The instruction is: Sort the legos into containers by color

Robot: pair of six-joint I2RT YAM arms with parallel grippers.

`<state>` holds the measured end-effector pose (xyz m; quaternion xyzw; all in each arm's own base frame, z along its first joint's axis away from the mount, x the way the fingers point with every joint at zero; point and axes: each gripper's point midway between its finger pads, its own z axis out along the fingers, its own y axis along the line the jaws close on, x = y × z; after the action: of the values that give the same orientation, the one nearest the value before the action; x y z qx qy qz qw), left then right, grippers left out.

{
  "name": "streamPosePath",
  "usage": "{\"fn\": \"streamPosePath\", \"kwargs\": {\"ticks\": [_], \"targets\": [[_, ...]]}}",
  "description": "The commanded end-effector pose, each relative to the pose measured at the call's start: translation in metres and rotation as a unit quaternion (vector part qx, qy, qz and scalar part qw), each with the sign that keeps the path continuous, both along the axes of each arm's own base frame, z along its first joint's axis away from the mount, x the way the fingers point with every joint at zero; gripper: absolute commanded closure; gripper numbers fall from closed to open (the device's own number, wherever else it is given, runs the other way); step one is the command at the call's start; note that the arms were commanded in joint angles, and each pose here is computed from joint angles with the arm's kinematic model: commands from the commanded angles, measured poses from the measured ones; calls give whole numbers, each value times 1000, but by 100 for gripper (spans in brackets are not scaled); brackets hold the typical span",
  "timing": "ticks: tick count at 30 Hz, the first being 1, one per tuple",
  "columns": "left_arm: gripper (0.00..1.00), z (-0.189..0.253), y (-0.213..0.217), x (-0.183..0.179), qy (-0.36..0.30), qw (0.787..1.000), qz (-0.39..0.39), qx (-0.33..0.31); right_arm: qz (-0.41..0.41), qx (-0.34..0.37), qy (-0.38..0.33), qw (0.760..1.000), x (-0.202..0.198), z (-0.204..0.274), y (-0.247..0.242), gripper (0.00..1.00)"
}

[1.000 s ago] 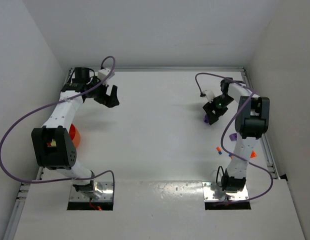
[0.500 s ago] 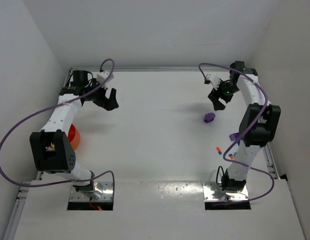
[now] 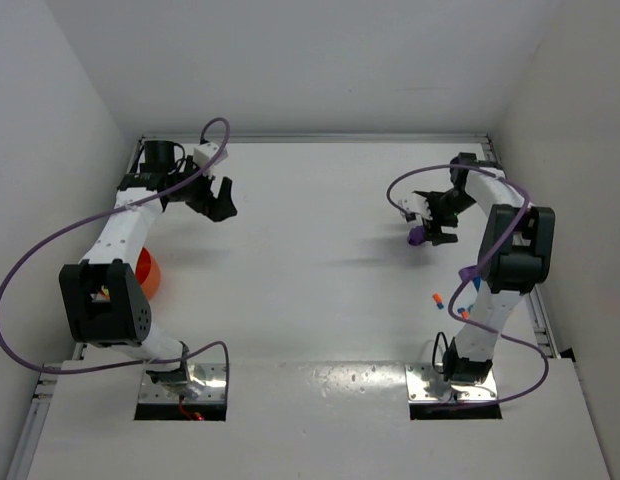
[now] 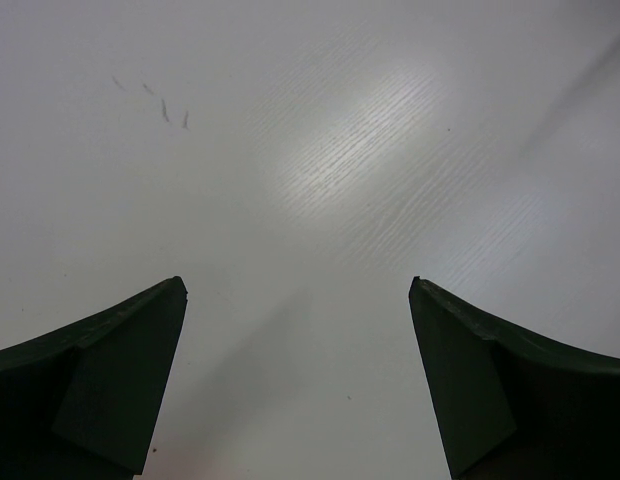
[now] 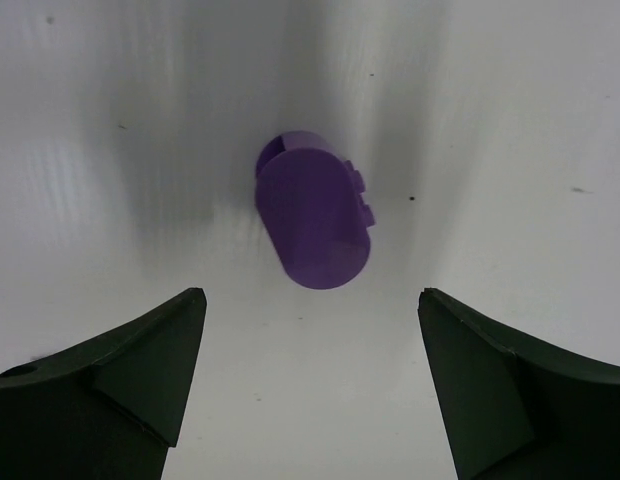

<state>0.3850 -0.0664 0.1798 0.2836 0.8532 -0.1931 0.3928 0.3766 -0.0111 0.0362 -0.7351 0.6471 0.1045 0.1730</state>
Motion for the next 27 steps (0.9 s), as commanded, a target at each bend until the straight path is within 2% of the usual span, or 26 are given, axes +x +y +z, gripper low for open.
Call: {"fn": "streamPosePath", "kwargs": {"ticks": [1,14,22,25,27], "targets": [[0,12,3,2,-23,1000,-3,-7,70,18,-78,994,33,6,12,13],[0,3,5,9,-11,1000,0,-4,107,16,-36,993,33,-21,30,13],[0,0,5,10,-6,1000,0,-5,112,6,-10,994,25,-33,30,27],[0,0,5,10,-6,1000,0,-5,117,2,-4,993,23,-38,32,36],[0,0,5,10,-6,1000,0,-5,113,-1,8,994,19,-42,30,37]]}}
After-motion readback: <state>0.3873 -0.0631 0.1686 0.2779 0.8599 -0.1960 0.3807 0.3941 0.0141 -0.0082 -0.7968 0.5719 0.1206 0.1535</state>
